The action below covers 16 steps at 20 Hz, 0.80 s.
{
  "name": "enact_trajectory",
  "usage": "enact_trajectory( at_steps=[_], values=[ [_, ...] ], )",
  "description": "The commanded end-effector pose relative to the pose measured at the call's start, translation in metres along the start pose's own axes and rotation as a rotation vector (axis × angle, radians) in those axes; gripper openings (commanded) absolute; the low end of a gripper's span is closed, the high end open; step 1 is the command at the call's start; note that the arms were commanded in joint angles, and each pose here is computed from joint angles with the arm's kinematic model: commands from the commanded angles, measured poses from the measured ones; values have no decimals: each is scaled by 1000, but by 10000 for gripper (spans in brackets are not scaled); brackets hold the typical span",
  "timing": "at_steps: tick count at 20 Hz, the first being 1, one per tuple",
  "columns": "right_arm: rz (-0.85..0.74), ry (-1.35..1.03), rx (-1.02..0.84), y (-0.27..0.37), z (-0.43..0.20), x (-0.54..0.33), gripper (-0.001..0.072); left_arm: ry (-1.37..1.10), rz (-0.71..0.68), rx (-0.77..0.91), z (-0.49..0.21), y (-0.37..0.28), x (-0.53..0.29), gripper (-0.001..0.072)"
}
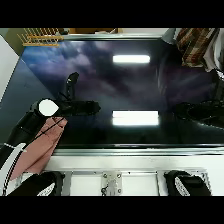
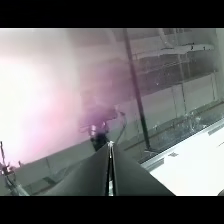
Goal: Fold the clothes and pants, and hang the long-sleeved shirts on hangers.
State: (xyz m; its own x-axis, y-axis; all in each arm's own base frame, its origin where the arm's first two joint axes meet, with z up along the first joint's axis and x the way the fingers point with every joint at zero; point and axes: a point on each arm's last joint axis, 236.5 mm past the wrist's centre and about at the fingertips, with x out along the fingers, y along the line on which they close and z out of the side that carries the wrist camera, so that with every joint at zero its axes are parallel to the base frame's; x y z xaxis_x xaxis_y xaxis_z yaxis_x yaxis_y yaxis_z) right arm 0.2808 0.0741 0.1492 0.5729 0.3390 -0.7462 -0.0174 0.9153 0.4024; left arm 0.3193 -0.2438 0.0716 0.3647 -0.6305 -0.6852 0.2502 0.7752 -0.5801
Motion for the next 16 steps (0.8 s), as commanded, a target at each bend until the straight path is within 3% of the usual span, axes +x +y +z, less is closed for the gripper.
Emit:
enact_trajectory(
  at_steps=[1,2,3,5,8,10,16],
  values=[
    [0,1,0,0,0,0,15,-3,9,9,2,2,-2,18],
    [0,1,0,0,0,0,15,-5,39,44,7,9,-7,308],
    [0,1,0,0,0,0,15,0,99,82,14,23,-18,720],
    [0,1,0,0,0,0,15,15,297,119,30,72,-52,693],
    [0,1,0,0,0,0,15,57,708,44,31,174,-122,693],
    [0,1,0,0,0,0,15,101,867,-1,14,225,-147,693],
    [0,1,0,0,0,0,15,177,905,-95,-38,296,-122,693]
  ],
)
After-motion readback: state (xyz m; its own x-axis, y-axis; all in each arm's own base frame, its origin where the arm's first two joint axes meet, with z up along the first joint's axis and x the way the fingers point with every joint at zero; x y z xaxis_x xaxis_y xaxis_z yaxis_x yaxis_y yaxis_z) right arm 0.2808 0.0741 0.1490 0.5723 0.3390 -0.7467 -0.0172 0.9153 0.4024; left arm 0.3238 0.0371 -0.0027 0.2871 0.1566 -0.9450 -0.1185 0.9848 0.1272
